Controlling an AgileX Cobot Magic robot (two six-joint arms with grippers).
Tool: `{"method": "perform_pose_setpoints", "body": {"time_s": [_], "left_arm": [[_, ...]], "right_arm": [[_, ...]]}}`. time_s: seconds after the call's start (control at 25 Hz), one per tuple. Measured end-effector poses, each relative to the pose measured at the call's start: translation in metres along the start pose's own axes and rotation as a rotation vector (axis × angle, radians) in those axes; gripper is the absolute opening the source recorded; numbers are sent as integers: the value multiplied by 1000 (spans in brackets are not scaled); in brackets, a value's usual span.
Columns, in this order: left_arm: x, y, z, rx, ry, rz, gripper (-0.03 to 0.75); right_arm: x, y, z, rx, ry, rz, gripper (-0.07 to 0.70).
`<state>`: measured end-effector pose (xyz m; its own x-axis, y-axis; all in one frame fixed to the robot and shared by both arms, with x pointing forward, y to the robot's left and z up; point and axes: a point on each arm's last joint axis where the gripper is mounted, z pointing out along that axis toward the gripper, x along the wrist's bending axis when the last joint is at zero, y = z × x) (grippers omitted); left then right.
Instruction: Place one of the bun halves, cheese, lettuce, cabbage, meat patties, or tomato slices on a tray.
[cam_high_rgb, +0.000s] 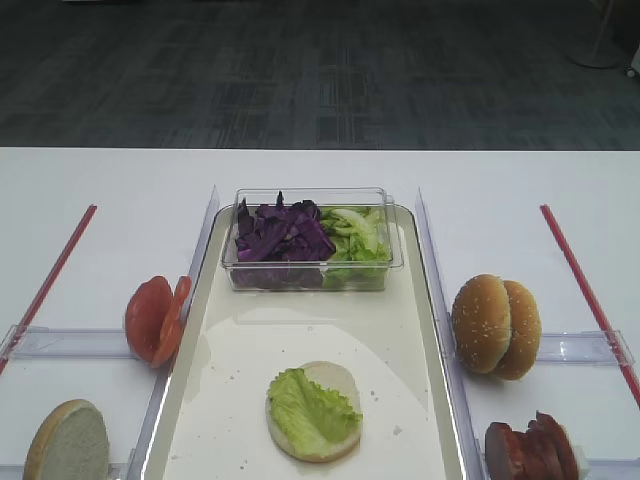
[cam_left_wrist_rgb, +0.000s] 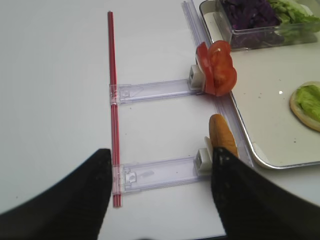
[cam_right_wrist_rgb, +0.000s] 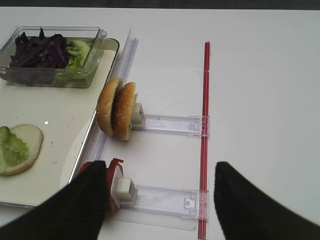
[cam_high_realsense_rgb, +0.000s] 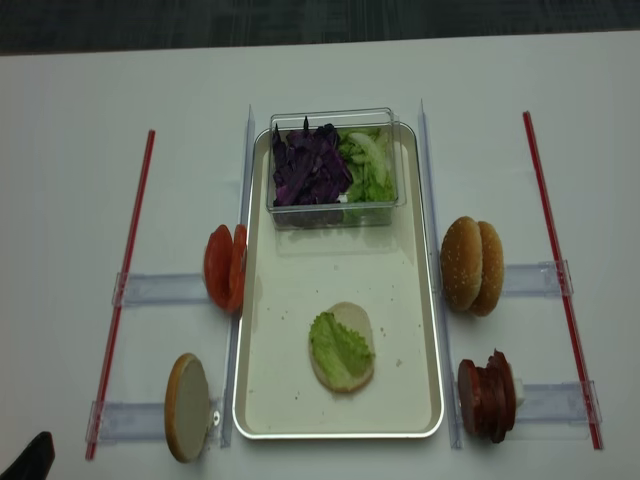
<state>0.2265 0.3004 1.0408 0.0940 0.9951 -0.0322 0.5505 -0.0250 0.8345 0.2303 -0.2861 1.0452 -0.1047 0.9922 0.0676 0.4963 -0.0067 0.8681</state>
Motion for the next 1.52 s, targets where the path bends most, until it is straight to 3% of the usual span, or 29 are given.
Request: {"method": "perform_pose_setpoints", "body": {"time_s": [1.52], "left_arm": [[0, 0, 0, 0, 0, 0, 415]], "right_arm": [[0, 0, 0, 4, 0, 0, 484]]}}
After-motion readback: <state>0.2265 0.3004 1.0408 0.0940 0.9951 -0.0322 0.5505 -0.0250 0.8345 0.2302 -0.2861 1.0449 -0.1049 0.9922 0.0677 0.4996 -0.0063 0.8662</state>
